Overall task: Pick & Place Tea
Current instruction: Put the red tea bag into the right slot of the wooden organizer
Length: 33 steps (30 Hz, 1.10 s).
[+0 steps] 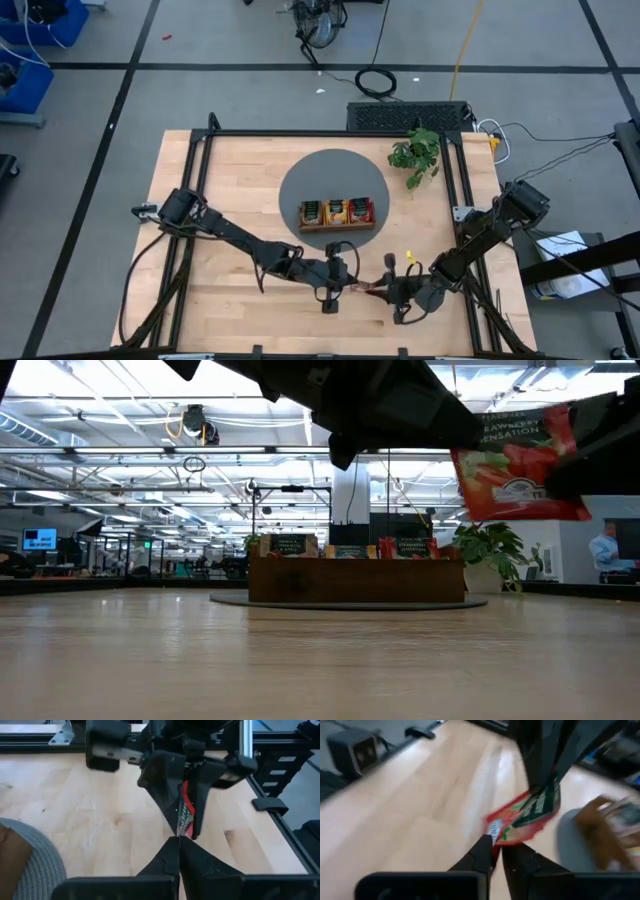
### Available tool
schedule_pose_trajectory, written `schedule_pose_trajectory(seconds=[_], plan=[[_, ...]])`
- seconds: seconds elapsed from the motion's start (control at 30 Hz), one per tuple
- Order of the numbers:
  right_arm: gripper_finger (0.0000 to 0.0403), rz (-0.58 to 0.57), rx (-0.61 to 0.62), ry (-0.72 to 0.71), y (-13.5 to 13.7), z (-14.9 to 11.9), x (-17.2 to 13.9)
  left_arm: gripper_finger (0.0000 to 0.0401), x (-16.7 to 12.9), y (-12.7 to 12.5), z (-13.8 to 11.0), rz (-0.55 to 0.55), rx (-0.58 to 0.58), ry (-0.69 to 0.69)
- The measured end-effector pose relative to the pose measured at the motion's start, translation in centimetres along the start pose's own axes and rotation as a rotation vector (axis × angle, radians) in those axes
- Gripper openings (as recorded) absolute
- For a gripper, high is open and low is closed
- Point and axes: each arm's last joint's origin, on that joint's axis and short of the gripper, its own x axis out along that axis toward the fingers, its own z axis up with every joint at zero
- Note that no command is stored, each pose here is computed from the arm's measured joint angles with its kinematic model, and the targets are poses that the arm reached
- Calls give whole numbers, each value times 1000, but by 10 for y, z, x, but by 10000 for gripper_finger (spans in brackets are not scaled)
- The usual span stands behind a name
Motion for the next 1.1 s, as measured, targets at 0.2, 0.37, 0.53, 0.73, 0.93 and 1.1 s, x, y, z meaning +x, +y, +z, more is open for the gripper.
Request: schedule_pose_trajectory(seconds=[0.2, 0.37, 0.53, 0.73, 0.93, 1.1], plan=[[96, 82, 126, 126, 1, -13, 0, 8, -1, -3, -2, 6, 14, 10], [146, 57, 151, 182, -1, -19, -1, 5, -2, -6, -7, 16, 10, 52], [171, 64, 166, 114, -4, -6, -5, 4, -4, -7, -13, 91, 6, 102], [172, 33, 228, -1, -13, 10, -2, 3, -4, -8, -13, 91, 0, 93], [153, 85, 287, 19, -28, 10, 10, 3, -4, -8, -13, 91, -5, 93], [140, 73, 245, -10, -32, 13, 13, 6, -4, -8, -13, 92, -3, 98]])
